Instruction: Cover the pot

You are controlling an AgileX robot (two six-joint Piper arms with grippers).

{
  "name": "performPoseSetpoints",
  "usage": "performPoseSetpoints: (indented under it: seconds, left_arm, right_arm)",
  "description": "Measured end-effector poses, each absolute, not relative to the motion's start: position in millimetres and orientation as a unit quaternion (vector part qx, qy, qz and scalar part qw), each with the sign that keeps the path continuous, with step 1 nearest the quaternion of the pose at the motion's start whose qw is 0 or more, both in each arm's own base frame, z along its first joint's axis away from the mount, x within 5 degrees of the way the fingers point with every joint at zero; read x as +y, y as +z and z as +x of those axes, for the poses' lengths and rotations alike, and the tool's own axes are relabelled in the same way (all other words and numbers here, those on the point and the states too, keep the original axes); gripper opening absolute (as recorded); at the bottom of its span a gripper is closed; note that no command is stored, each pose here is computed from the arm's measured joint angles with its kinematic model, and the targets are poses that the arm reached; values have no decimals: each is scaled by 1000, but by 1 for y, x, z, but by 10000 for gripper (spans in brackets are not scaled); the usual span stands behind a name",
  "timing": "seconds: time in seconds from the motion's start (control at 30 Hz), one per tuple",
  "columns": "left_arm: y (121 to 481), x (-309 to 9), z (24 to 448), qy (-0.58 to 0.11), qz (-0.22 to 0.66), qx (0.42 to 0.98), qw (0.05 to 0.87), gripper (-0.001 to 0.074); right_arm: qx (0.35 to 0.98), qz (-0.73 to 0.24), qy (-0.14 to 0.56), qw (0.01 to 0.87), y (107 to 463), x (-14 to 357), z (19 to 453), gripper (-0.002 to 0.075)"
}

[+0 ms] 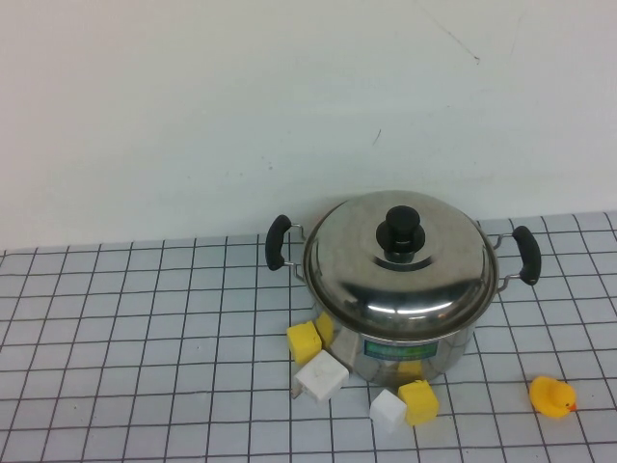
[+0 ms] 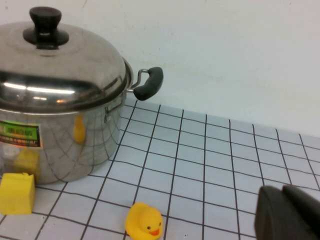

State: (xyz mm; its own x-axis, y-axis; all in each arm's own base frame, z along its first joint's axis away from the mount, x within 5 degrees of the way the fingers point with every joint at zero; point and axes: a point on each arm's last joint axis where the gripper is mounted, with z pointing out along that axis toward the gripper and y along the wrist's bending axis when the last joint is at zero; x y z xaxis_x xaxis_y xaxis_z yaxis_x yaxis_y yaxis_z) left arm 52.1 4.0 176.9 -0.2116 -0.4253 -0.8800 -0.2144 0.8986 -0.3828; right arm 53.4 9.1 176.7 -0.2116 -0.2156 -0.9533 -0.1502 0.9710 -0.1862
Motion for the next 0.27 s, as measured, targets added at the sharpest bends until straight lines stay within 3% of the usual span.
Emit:
performPoseSetpoints:
  seconds: [0.27]
  left_arm:
    - [177, 6, 52, -80, -218, 770, 594, -1]
  right_arm:
    - [778, -118, -26, 617, 177, 9, 53, -2]
